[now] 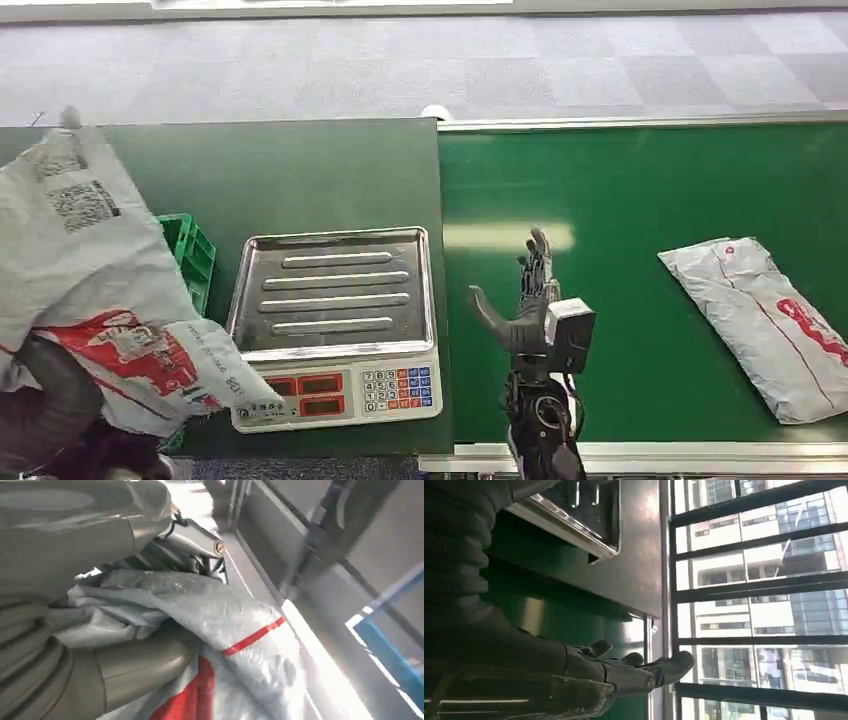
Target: Moved the parcel from conveyor to table for the left to box.
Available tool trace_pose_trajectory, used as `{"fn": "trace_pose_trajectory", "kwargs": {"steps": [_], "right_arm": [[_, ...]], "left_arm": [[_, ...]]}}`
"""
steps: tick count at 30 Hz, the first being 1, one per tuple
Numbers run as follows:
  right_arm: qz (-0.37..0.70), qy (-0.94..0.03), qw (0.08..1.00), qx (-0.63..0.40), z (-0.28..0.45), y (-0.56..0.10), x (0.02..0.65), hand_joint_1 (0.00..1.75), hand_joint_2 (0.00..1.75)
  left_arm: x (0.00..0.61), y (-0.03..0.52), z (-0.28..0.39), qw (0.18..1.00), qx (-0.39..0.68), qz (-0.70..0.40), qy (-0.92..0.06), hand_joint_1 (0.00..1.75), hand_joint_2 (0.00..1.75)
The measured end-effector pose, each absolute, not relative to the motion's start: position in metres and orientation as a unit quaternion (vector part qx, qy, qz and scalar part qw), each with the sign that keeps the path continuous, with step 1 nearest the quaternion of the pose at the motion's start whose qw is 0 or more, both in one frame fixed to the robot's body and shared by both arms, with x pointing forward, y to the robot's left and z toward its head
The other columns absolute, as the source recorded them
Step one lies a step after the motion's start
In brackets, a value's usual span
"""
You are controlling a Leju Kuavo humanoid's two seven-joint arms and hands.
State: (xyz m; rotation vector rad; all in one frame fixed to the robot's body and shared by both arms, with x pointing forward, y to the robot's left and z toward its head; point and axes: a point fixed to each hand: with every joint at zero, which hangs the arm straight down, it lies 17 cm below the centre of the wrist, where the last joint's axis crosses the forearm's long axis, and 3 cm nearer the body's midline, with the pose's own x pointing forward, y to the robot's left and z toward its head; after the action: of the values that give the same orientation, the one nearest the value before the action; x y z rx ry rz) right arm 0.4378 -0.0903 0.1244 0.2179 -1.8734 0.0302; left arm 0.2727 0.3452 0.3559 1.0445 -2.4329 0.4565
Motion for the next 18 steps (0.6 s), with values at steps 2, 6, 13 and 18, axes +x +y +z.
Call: {"fn": "trace_pose_trajectory", "kwargs": {"steps": [2, 6, 13, 18], "right_arm": [[0.004, -0.798, 0.596, 0.089, 0.110, -0.097, 0.433, 0.00, 1.75], [-0.008, -0.787, 0.612, 0.079, 0.091, -0.108, 0.428, 0.00, 1.75], [-0.013, -0.776, 0.626, 0.071, 0.077, -0.115, 0.423, 0.00, 1.75], [-0.015, -0.773, 0.631, 0.068, 0.073, -0.118, 0.422, 0.00, 1.75]], "left_arm": [[0.274, 0.362, 0.351, 0.227, 0.396, 0.159, -0.875, 1.59, 1.75], [0.286, 0.372, 0.348, 0.226, 0.410, 0.146, -0.871, 1.61, 1.75], [0.298, 0.381, 0.344, 0.229, 0.418, 0.139, -0.868, 1.52, 1.75], [0.306, 0.388, 0.339, 0.236, 0.419, 0.139, -0.866, 1.48, 1.75]]}}
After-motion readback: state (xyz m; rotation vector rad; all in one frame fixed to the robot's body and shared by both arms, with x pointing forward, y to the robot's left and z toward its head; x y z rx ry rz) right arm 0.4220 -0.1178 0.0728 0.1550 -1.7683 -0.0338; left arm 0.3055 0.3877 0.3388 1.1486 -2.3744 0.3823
